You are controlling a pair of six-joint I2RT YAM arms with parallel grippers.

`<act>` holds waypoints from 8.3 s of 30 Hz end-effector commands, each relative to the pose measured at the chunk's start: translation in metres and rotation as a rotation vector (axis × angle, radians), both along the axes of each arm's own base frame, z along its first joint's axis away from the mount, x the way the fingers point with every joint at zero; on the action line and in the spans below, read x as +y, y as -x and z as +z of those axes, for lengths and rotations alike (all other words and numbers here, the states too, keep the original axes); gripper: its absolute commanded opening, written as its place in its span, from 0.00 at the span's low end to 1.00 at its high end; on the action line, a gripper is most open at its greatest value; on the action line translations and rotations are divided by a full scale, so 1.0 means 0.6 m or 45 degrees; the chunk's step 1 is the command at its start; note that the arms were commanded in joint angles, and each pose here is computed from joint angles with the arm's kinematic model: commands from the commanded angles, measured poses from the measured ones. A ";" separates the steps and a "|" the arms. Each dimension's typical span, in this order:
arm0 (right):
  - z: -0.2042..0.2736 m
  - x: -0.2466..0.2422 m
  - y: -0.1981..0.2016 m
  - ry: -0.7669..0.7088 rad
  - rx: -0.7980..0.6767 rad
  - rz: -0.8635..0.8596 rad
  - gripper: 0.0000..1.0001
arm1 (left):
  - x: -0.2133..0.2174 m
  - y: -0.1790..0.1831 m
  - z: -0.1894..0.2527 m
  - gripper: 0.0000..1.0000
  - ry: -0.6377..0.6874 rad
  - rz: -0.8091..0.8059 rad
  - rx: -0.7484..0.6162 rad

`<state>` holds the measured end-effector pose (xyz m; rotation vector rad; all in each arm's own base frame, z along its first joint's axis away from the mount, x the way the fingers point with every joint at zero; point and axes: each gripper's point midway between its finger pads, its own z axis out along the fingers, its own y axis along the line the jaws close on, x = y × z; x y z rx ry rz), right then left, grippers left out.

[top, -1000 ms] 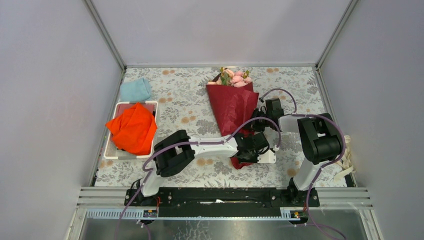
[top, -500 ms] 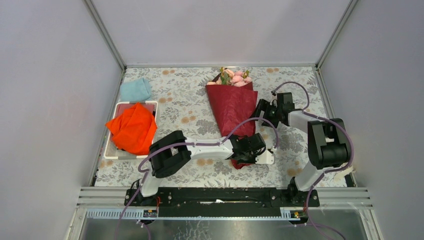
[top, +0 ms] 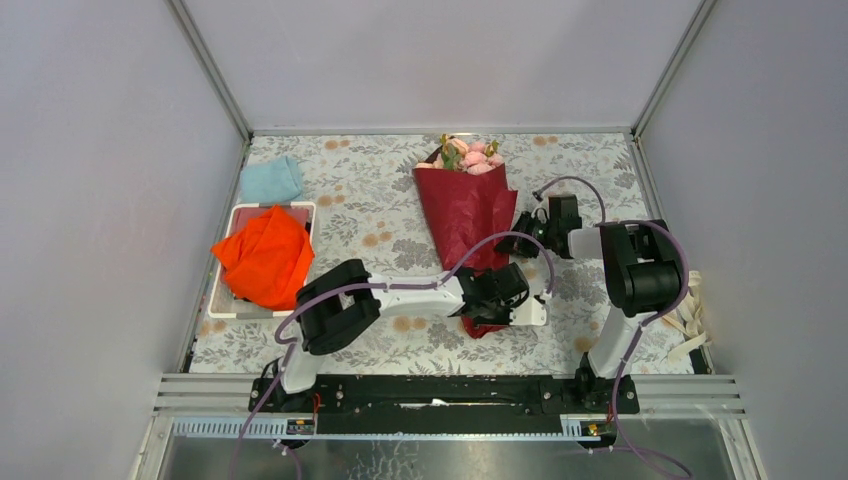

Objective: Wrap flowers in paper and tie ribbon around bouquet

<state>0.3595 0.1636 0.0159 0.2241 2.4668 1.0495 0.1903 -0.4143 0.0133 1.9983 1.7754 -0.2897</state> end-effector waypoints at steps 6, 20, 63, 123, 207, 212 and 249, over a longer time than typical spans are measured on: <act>-0.010 0.020 0.022 -0.126 0.091 -0.163 0.00 | 0.038 -0.029 0.064 0.57 0.044 0.111 0.143; 0.087 0.148 0.011 -0.399 -0.021 -0.483 0.00 | 0.090 -0.163 0.135 0.98 0.270 0.729 0.064; 0.105 0.208 -0.008 -0.338 -0.047 -0.316 0.07 | 0.130 -0.228 0.061 0.08 0.333 1.017 0.027; -0.031 -0.305 0.052 0.203 0.230 -0.870 0.00 | 0.168 -0.234 0.071 0.00 0.339 1.034 0.104; 0.152 0.038 0.138 0.640 -0.154 0.150 0.56 | 0.239 -0.301 0.100 0.00 0.403 1.174 0.149; 0.079 -0.013 0.084 0.762 -0.008 0.048 0.64 | 0.241 -0.297 0.097 0.00 0.398 1.171 0.156; 0.190 -0.388 -0.048 1.048 0.011 -0.644 0.60 | 0.244 -0.289 0.094 0.00 0.398 1.158 0.160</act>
